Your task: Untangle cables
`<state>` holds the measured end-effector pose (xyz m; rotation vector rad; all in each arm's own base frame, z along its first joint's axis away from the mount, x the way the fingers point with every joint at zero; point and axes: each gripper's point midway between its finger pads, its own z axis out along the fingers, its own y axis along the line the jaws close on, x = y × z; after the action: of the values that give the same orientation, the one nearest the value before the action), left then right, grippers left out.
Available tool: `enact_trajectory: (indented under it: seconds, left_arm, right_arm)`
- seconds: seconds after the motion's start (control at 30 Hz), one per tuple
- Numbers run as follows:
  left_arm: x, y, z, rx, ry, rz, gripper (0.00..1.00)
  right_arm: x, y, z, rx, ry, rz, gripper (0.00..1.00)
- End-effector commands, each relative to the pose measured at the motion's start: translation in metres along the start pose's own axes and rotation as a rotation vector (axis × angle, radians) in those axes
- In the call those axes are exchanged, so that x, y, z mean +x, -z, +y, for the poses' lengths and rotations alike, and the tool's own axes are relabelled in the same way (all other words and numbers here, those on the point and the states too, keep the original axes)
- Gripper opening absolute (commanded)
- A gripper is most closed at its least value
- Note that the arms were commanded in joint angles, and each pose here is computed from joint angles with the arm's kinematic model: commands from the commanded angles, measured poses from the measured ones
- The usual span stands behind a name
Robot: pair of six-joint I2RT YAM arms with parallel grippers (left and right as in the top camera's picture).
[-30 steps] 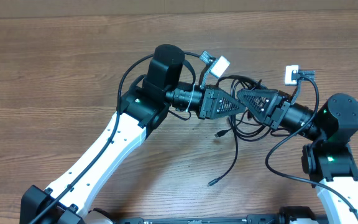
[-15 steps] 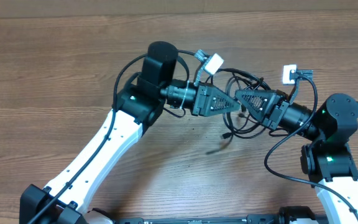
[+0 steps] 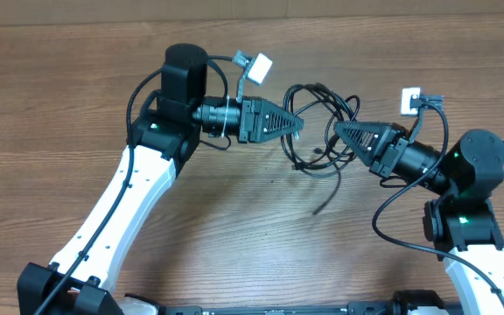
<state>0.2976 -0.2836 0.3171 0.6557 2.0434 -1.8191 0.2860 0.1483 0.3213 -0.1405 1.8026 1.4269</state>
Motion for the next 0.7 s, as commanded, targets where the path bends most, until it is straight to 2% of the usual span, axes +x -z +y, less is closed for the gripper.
enact_trajectory:
  seconds: [0.0,0.13,0.4,0.67]
  left_arm:
    - [0.004,0.003,0.000,-0.054,-0.081,-0.001,0.04]
    - [0.017,0.006,0.024,-0.161,-0.036,0.014,0.04]
    - [0.031,0.005,0.027,-0.170,-0.064,0.062,0.04]
    - [0.044,-0.017,0.022,-0.174,-0.114,0.113,0.04]
  right_arm:
    - [-0.007,0.002,0.023,-0.080,0.026,-0.006,0.04]
    - [-0.020,0.005,0.045,-0.152,0.051,-0.044,0.04]
    - [-0.038,0.014,0.081,-0.254,0.115,-0.123,0.04]
    - [-0.060,0.023,0.098,-0.297,0.120,-0.246,0.04]
